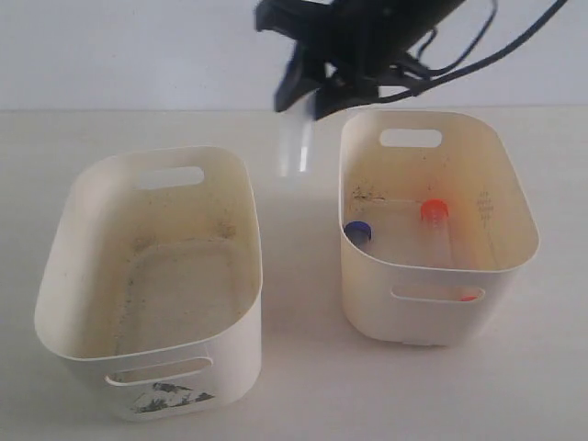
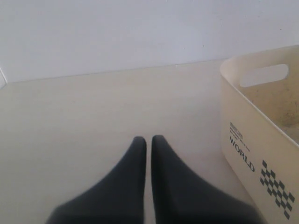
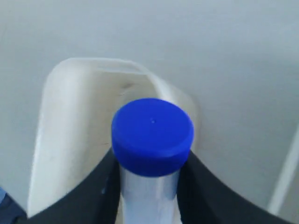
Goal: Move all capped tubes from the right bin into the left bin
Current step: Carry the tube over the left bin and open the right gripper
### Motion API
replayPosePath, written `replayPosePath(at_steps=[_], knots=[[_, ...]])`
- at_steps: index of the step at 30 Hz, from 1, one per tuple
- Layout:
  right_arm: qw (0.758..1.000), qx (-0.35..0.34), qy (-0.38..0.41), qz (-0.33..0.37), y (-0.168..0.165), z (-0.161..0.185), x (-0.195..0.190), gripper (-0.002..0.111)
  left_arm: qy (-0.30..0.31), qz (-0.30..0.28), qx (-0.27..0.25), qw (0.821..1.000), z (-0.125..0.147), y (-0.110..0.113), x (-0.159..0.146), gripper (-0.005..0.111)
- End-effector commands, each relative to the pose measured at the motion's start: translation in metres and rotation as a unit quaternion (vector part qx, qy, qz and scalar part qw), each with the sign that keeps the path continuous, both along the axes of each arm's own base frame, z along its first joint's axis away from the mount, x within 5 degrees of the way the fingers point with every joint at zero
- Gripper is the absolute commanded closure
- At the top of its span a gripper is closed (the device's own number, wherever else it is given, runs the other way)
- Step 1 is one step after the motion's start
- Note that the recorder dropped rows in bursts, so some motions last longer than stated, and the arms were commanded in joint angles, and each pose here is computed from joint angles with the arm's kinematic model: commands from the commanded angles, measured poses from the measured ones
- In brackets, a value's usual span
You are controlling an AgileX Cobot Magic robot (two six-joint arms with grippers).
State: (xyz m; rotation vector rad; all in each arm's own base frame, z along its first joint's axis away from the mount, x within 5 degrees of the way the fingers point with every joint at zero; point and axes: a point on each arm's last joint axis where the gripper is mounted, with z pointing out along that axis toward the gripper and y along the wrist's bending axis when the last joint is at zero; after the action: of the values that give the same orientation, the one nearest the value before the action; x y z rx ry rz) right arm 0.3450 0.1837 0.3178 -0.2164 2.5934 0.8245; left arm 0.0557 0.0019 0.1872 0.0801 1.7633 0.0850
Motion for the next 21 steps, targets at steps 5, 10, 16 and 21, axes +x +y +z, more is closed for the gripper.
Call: replayPosePath(at_steps=[5, 10, 16, 21], knots=[[0.996, 0.018, -0.037, 0.084, 0.080, -0.028, -0.017, 0.102, -0.008, 0.002, -0.011, 1.000, 0.002, 0.000, 0.000, 0.102], [0.995, 0.004, -0.006, 0.095, 0.092, -0.056, -0.015, 0.054, -0.008, 0.002, -0.011, 1.000, 0.002, 0.000, 0.000, 0.102], [0.995, 0.007, -0.018, 0.096, 0.090, -0.048, -0.013, 0.056, -0.008, 0.002, -0.011, 1.000, 0.002, 0.000, 0.000, 0.102], [0.994, -0.017, -0.030, 0.102, 0.059, -0.003, 0.001, 0.062, -0.008, 0.002, -0.011, 1.000, 0.002, 0.000, 0.000, 0.102]])
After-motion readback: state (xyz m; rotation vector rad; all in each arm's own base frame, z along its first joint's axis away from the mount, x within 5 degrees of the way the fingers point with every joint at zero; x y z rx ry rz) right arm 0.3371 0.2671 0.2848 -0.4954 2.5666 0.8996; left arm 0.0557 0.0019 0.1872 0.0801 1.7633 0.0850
